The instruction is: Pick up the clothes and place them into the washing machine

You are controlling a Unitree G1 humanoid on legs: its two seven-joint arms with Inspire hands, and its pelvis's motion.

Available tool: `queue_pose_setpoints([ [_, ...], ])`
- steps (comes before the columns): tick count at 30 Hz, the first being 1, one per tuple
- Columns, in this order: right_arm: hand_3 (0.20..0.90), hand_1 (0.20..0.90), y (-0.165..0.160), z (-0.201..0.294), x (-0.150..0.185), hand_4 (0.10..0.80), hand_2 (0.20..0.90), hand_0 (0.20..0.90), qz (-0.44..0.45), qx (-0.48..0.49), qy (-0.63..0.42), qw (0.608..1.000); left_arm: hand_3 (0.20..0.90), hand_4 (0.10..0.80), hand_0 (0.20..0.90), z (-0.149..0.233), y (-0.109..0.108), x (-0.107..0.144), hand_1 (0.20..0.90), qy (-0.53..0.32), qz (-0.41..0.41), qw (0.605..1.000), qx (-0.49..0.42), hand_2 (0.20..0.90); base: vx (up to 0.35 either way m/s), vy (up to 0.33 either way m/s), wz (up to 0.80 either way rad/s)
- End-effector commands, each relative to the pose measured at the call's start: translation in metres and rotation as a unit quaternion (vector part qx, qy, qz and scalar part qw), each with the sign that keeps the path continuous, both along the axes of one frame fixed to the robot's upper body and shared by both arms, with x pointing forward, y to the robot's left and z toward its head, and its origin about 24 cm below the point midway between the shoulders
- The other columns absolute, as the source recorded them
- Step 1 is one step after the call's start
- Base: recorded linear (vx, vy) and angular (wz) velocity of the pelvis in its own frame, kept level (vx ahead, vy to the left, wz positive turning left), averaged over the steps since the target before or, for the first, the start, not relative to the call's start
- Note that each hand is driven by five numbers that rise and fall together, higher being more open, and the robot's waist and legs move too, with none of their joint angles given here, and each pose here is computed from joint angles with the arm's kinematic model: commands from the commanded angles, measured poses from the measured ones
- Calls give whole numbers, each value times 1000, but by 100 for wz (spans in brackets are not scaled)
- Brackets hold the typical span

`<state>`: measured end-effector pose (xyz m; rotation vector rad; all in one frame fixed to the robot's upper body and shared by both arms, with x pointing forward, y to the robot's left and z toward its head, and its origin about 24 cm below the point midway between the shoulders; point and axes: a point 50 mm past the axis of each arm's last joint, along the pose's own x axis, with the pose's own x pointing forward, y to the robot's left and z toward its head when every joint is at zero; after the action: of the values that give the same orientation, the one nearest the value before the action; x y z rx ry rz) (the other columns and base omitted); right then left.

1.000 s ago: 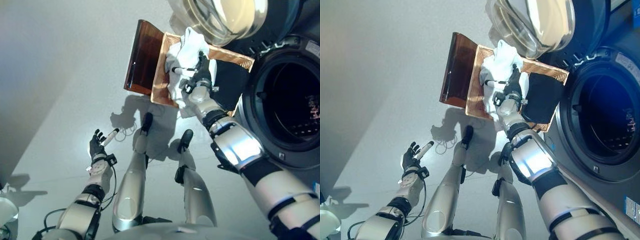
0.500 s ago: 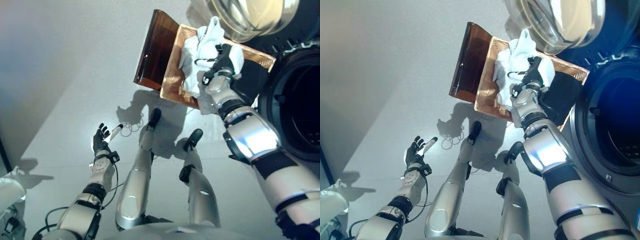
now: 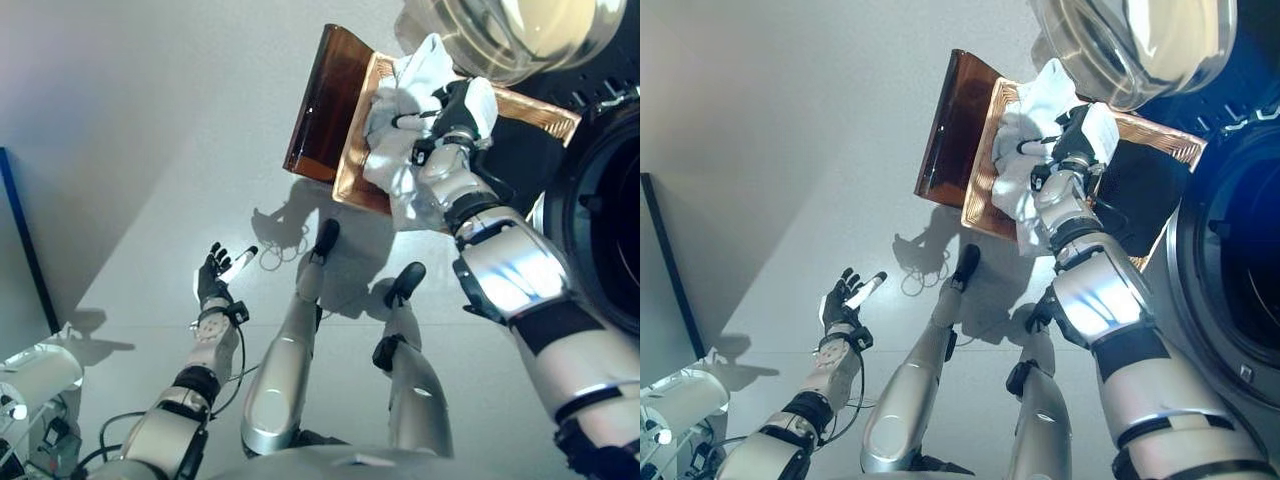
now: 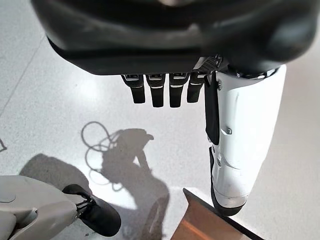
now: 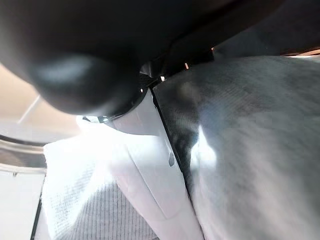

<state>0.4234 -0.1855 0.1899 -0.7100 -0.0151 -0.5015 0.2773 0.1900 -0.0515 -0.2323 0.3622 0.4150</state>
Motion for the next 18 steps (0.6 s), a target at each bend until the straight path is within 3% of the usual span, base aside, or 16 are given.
queue_pose_setpoints([
  [1, 200, 200, 70, 9, 5, 300, 200, 200, 126, 6, -14, 992, 900, 800, 900, 9, 9, 5, 900, -20, 8, 999, 24, 900, 3, 11, -3],
  [11, 200, 200, 85, 2, -1, 300, 200, 200, 167, 119, -68, 976, 900, 800, 900, 0, 23, -2, 900, 13, 43, 999, 29, 900, 4, 7, -2],
  [18, 200, 200, 80, 2, -23, 300, 200, 200, 213, 249, -179, 928, 900, 800, 900, -10, 37, -13, 900, 45, 89, 995, 16, 900, 20, 0, -17],
])
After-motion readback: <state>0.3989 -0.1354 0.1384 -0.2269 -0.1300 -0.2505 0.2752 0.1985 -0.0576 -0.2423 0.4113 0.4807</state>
